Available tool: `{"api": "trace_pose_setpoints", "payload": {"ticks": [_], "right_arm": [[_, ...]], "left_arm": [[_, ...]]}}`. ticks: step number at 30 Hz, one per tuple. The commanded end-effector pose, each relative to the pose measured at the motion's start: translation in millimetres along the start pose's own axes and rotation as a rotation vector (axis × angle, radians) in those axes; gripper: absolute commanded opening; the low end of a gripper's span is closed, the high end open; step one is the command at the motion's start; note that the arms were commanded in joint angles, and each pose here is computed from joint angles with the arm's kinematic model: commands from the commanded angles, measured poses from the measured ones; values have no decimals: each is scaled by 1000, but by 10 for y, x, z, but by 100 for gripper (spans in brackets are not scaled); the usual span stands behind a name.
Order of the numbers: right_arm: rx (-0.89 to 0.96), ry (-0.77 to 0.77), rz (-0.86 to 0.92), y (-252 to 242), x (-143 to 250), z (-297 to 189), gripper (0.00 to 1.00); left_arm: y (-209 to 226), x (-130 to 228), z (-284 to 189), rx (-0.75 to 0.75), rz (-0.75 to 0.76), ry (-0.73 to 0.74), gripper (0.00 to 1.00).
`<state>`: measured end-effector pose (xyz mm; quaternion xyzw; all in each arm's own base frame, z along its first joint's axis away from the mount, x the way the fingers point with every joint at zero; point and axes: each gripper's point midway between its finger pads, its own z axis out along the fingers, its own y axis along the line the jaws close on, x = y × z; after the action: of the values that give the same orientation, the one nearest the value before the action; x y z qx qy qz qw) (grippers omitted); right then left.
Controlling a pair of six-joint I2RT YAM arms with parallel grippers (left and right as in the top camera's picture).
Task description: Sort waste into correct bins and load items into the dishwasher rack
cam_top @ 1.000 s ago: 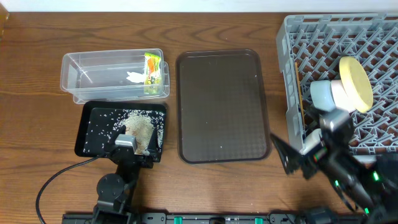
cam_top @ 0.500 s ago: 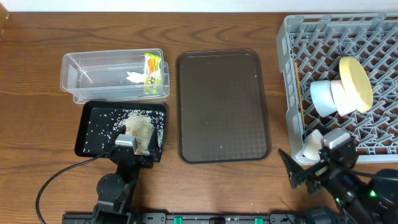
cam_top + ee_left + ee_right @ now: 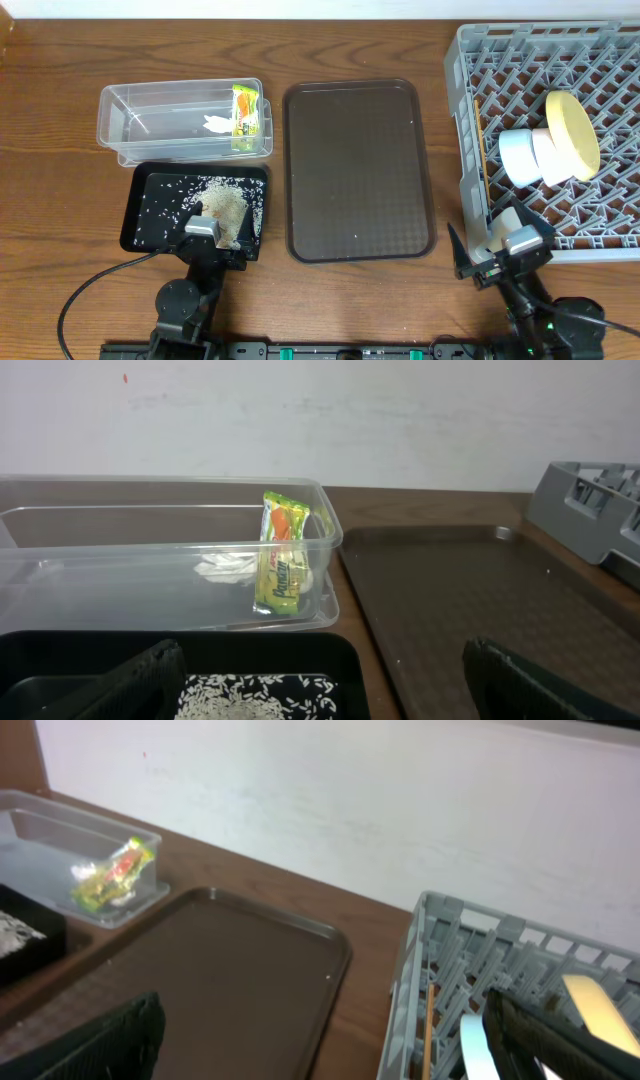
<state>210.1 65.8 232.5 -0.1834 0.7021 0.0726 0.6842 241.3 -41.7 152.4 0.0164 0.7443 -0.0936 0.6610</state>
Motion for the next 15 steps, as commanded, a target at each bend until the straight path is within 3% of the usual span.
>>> {"api": "trace_pose_setpoints", "payload": {"ticks": [1, 8, 15], "right_arm": [[4, 4, -8, 3, 233, 90, 99], [10, -34, -19, 9, 539, 255, 99], [13, -58, -25, 8, 553, 275, 99]], "left_arm": [[56, 169, 11, -24, -1, 51, 91], [56, 168, 11, -25, -1, 51, 91], [56, 168, 11, -25, -1, 51, 91]]}}
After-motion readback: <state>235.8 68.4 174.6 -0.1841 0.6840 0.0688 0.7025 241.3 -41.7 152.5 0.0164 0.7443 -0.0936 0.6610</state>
